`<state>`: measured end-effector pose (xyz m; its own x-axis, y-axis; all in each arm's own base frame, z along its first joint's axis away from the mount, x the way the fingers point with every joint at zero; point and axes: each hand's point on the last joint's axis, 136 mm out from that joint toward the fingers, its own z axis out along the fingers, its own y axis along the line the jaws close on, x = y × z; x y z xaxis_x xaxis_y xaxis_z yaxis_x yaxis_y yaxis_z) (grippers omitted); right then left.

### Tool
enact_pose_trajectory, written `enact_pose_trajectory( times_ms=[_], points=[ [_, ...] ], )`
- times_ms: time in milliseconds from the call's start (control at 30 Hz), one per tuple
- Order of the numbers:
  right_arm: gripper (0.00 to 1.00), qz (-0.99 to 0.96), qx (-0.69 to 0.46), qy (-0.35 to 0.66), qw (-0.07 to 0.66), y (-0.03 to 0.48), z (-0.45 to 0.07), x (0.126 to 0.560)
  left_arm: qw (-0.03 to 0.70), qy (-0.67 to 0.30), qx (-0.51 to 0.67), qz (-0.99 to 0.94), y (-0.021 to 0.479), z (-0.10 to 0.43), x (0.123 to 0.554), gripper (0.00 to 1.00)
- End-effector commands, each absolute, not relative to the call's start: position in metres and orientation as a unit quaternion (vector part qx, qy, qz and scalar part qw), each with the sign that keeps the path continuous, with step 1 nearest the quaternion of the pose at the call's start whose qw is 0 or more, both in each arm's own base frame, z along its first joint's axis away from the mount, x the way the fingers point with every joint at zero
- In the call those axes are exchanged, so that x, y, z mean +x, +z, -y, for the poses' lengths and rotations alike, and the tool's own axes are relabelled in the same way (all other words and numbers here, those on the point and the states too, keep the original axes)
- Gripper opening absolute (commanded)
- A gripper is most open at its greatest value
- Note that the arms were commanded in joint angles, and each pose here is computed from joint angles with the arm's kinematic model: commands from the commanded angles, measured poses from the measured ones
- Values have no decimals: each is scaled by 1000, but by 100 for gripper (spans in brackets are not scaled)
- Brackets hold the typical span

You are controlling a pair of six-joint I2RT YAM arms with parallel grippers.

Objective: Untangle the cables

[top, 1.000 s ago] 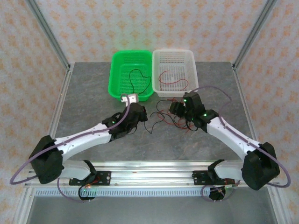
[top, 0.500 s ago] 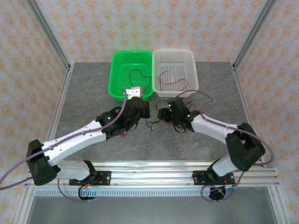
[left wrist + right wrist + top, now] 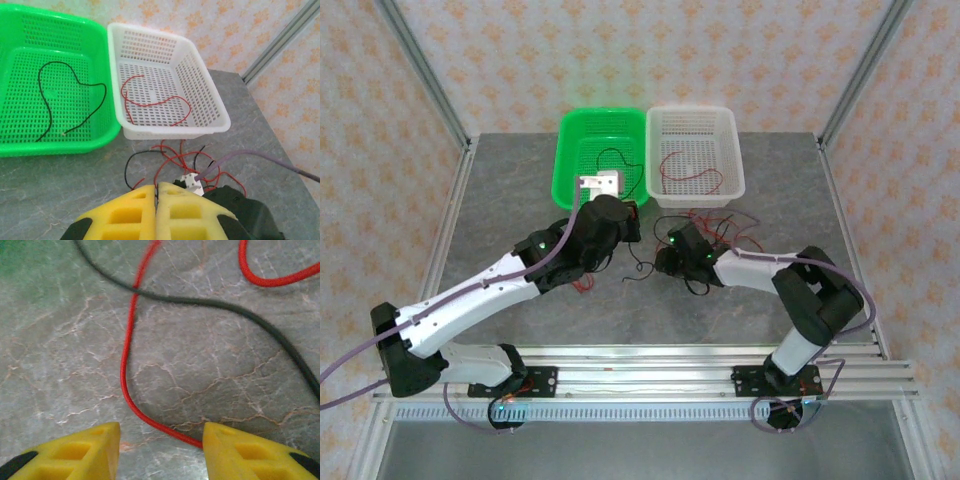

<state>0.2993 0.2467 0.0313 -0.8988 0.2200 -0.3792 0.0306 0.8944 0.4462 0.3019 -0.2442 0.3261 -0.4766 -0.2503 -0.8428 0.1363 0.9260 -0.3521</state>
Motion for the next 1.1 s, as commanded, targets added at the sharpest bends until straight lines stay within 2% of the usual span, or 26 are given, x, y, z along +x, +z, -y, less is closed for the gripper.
enact_pose_trajectory(
  times_ms=[0, 533, 800, 1067],
  points=[
    [46, -951, 79, 202, 220, 19, -240, 301, 541, -172, -37, -822, 359, 225, 297, 0],
    [44, -954, 91, 187, 217, 12, -221, 283, 623, -99, -84, -772, 454, 172, 312, 0],
    [45, -952, 93, 189, 222, 20, -214, 277, 653, -65, -115, -746, 493, 133, 352, 0],
    [49, -944, 86, 205, 244, 51, -215, 278, 666, -47, -123, -734, 513, 109, 407, 0]
  ],
)
